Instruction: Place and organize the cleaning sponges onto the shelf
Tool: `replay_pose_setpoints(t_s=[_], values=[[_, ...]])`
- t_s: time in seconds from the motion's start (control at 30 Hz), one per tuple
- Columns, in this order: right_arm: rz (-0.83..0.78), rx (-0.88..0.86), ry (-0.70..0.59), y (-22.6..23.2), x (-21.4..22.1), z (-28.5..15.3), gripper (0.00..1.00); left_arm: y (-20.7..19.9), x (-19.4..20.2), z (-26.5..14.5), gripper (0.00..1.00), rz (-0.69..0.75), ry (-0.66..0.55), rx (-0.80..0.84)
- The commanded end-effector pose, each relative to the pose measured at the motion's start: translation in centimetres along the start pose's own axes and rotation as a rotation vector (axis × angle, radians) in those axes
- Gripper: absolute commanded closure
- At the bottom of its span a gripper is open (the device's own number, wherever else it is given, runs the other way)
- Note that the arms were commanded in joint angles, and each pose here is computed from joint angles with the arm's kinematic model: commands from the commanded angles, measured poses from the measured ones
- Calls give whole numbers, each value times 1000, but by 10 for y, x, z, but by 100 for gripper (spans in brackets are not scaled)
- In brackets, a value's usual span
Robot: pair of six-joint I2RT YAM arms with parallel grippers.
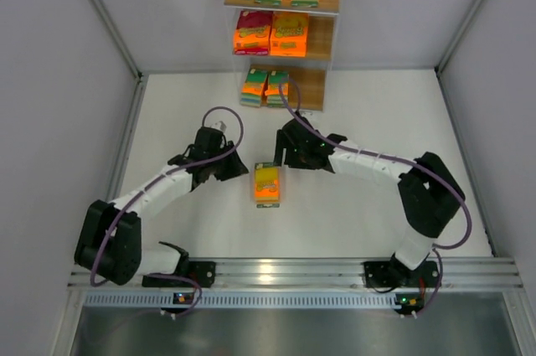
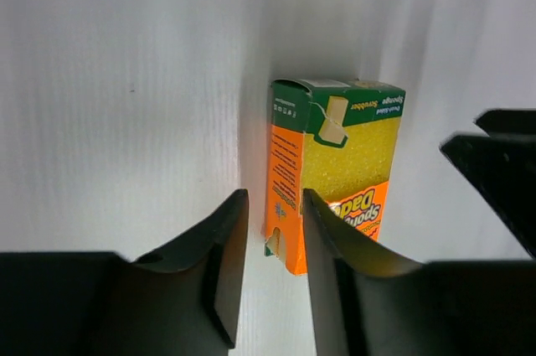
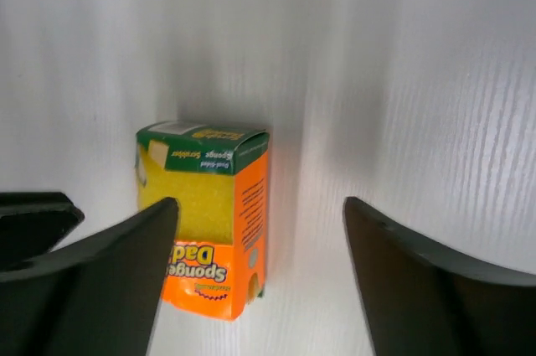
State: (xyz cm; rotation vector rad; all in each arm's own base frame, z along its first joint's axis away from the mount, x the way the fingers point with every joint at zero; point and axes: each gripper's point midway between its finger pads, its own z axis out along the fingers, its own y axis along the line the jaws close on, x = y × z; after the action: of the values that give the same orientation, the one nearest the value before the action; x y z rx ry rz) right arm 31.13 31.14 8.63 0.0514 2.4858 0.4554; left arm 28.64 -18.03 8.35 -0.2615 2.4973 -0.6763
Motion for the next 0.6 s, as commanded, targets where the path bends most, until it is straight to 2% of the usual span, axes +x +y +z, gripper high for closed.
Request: replay_pose_setpoints(t_s=[0.0,0.03,0.13,0.27,0.57], values=[[-53,-119,-25,27,-3,-39,10,20,-31,-23,59,-59,-116,-123],[-64,-115,-15,31,5,-42,1,34,-41,-27,49,-71,-166,-195],[-97,-52,30,44,34,-42,0,66,-52,-46,34,-144,-217,-307],[-94,-8,57,63,51,-25,0,101,-67,-73,15,-211,-298,-465],[-188,112,86,74,68,-8,1,118,-51,-86,11,-229,-311,-502]])
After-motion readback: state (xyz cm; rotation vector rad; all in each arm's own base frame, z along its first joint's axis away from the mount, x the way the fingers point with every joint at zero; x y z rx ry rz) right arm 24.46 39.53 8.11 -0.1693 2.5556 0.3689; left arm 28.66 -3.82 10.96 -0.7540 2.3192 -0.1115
